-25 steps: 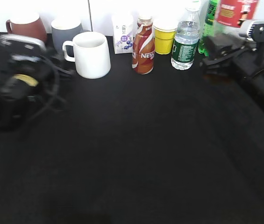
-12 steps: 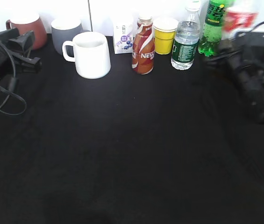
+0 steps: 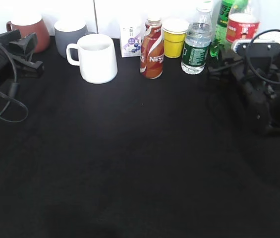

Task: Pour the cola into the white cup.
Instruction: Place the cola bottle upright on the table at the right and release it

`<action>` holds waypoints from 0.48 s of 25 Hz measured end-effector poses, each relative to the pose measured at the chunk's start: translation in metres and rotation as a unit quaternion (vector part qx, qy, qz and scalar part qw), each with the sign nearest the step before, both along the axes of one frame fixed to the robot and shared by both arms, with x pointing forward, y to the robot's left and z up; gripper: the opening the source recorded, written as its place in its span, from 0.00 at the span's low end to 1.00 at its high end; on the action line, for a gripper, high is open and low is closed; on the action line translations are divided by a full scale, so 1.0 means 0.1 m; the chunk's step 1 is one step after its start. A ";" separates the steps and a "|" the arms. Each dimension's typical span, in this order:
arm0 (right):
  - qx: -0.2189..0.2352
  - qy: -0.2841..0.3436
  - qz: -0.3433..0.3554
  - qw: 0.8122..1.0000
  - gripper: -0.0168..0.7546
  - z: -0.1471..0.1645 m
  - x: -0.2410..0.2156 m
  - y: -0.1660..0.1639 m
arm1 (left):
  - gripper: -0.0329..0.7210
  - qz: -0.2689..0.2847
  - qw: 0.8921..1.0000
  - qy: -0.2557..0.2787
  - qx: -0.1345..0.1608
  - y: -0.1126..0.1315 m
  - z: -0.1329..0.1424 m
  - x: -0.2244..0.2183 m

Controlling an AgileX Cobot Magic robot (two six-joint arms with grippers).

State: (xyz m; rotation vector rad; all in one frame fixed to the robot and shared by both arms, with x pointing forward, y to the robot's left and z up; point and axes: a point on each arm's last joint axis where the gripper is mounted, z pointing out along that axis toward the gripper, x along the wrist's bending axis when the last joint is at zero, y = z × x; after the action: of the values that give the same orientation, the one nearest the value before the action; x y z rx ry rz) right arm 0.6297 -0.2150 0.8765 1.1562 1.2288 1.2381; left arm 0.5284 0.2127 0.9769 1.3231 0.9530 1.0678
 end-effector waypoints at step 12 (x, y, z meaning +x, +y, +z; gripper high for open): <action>-0.009 0.031 0.011 0.999 0.76 -0.09 -0.13 -0.02 | 0.40 -0.001 1.000 -0.002 0.000 0.00 0.00 0.00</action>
State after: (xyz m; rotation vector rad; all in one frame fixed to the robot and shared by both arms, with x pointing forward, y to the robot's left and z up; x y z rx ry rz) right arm 0.6162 -0.2169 0.8673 1.1795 1.2985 1.2128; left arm 0.5283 0.2125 0.9772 1.3224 0.9485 1.0682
